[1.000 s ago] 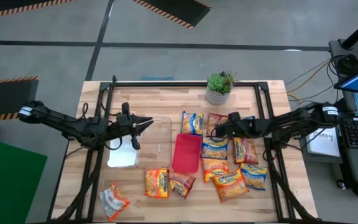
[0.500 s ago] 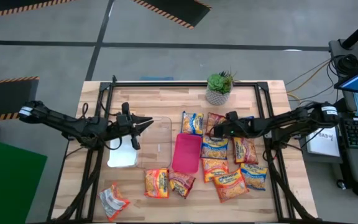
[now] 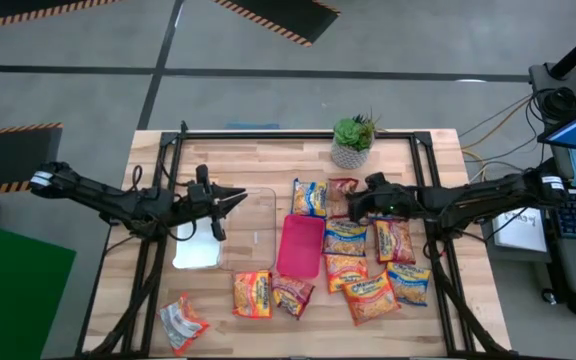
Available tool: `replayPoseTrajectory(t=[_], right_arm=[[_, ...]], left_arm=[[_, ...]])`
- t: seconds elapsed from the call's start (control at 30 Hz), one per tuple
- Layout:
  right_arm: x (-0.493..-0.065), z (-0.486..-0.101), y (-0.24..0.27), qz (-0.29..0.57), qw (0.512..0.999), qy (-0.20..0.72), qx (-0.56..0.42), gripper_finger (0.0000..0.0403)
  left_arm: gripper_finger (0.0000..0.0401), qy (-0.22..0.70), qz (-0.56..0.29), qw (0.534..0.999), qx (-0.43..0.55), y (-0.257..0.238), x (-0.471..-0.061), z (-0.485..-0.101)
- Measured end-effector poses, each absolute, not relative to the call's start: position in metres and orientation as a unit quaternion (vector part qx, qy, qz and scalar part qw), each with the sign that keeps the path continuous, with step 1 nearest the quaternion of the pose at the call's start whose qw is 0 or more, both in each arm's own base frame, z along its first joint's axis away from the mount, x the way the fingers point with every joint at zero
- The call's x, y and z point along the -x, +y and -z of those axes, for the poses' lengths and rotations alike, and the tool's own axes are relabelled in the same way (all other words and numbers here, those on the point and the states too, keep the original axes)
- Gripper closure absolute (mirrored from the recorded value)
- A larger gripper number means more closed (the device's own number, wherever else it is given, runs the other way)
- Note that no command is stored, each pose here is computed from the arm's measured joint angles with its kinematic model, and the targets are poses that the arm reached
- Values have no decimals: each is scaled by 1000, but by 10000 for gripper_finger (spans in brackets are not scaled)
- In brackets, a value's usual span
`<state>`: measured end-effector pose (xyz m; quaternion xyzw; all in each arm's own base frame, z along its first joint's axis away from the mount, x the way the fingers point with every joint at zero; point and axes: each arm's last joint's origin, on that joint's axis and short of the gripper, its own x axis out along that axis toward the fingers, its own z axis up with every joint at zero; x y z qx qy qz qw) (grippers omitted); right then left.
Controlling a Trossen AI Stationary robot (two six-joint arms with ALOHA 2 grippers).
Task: Sort Maruchan noodles
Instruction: Put the red noodle pack into the transparent bin
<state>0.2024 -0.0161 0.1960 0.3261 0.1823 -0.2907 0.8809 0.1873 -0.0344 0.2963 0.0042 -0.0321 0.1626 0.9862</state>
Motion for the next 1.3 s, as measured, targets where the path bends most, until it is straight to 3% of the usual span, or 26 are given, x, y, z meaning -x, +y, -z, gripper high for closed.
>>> replayPoseTrajectory(t=[0.43,0.9,1.3], right_arm=[[-259,-264,24,141,959,210,-125,394],[-348,-302,38,85,935,340,63,394],[-406,-315,41,45,923,332,189,394]], left_arm=[[363,-36,-163,986,-3,-35,-188,-297],[363,-59,-129,990,-9,-43,-174,-307],[363,-84,-75,993,-15,-55,-151,-317]])
